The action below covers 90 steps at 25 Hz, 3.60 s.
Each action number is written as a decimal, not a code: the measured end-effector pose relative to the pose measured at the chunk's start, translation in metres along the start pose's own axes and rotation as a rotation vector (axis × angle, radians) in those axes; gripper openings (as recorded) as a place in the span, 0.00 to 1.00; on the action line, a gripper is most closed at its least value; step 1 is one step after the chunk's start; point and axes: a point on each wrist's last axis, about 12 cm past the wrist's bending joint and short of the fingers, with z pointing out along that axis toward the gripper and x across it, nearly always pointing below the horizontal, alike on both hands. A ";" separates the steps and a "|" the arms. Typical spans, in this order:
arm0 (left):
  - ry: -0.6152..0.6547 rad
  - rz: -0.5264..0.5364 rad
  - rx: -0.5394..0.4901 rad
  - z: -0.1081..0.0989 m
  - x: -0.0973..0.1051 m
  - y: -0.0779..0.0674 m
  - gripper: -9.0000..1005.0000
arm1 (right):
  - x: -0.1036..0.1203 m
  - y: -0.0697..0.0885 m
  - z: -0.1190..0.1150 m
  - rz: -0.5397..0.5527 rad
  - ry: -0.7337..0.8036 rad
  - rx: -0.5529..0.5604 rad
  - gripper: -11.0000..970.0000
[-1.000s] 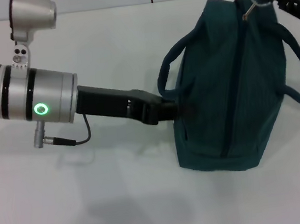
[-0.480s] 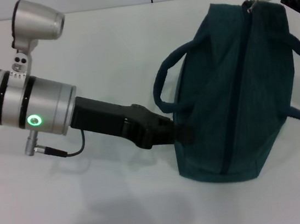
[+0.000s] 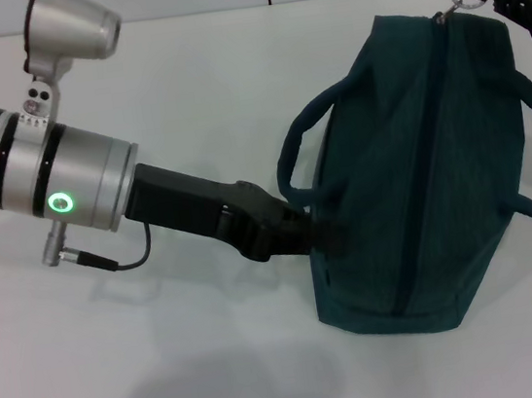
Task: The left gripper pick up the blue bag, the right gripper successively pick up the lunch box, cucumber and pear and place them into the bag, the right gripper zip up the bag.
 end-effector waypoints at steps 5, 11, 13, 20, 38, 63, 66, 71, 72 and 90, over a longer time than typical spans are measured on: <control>0.005 0.001 0.024 -0.004 -0.004 0.000 0.06 | 0.004 -0.004 -0.006 0.006 0.006 0.047 0.05; 0.025 0.004 0.039 -0.006 -0.005 -0.002 0.06 | 0.006 -0.005 -0.011 0.010 0.010 0.068 0.05; 0.024 0.001 0.039 -0.006 -0.005 -0.002 0.06 | 0.007 -0.005 -0.011 0.010 0.013 0.067 0.05; -0.048 -0.071 0.026 -0.014 -0.012 0.000 0.06 | 0.010 -0.001 -0.009 0.015 0.018 0.048 0.05; -0.147 -0.188 -0.130 -0.055 -0.070 -0.005 0.45 | 0.015 0.004 -0.017 0.026 0.017 0.033 0.05; 0.123 -0.278 -0.136 0.001 -0.103 -0.007 0.46 | 0.020 0.009 -0.021 0.030 0.014 0.010 0.06; 0.128 -0.287 -0.132 0.001 -0.103 -0.008 0.46 | 0.021 0.010 -0.021 0.031 0.012 0.005 0.06; 0.137 -0.310 -0.110 0.004 -0.100 -0.008 0.46 | 0.022 0.012 -0.023 0.036 0.010 0.005 0.06; 0.132 -0.310 -0.103 0.004 -0.102 -0.009 0.46 | 0.022 0.012 -0.023 0.037 0.010 0.004 0.06; 0.150 -0.282 -0.142 0.025 -0.103 -0.006 0.81 | 0.024 0.014 -0.025 0.041 0.006 0.000 0.06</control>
